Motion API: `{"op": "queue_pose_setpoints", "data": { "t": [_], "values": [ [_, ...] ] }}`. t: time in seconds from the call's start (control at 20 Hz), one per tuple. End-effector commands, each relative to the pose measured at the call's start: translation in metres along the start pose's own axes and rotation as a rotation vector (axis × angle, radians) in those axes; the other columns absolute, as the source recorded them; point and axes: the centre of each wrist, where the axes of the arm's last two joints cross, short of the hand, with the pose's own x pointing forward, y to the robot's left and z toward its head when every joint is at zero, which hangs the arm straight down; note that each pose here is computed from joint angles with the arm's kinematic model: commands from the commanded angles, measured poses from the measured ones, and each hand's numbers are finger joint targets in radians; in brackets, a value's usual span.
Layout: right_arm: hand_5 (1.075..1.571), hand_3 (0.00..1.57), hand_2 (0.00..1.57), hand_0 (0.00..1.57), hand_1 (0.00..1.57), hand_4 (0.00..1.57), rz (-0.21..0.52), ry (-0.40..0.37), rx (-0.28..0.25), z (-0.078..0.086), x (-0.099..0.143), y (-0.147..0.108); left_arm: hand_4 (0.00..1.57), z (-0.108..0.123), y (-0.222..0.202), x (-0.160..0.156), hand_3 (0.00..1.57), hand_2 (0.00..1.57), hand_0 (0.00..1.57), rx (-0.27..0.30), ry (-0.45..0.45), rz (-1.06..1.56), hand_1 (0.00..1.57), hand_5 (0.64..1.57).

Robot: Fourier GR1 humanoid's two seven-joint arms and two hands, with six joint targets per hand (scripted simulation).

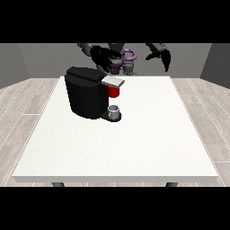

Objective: Insert the coffee pod into the coffee machine and close the lid

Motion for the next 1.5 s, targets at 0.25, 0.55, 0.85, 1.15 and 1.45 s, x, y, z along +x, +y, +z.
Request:
{"op": "queue_pose_setpoints", "data": {
  "t": [0.25, 0.55, 0.85, 1.15, 1.45],
  "values": [
    [1.571, 0.0, 0.0, 0.0, 0.0, 0.1, 0.126, -0.107, 0.035, -0.02, 0.051, 0.039, 0.36, 0.002, 0.02, -0.008, 0.0, 0.0, 0.0, -0.01, -0.058, -0.011, 0.0, 1.571],
    [1.571, 0.0, 0.0, 0.0, 0.0, 0.26, 0.179, -0.15, -0.006, -0.037, 0.095, 0.033, 0.44, -0.014, 0.017, 0.015, 0.0, 0.0, 0.0, -0.057, -0.072, 0.003, 0.0, 1.571],
    [1.571, 0.0, 0.0, 0.0, 0.0, 0.1, 0.179, -0.192, 0.018, -0.042, 0.104, 0.056, 0.42, -0.018, 0.015, 0.014, 0.0, 0.0, 0.0, -0.033, -0.136, -0.009, 0.0, 1.571],
    [1.571, 0.0, 0.0, 0.0, 0.0, 0.0, 0.268, -0.22, 0.008, -0.052, 0.144, 0.037, 0.4, -0.022, 0.009, 0.019, 0.0, 0.0, 0.0, -0.06, -0.164, 0.003, 0.0, 1.571],
    [1.571, 0.0, 0.0, 0.0, 0.0, 0.0, 0.284, -0.256, 0.035, -0.053, 0.157, 0.077, 0.25, -0.036, 0.021, 0.029, 0.0, 0.0, 0.0, -0.045, -0.182, 0.028, 0.0, 1.571]
  ]
}}
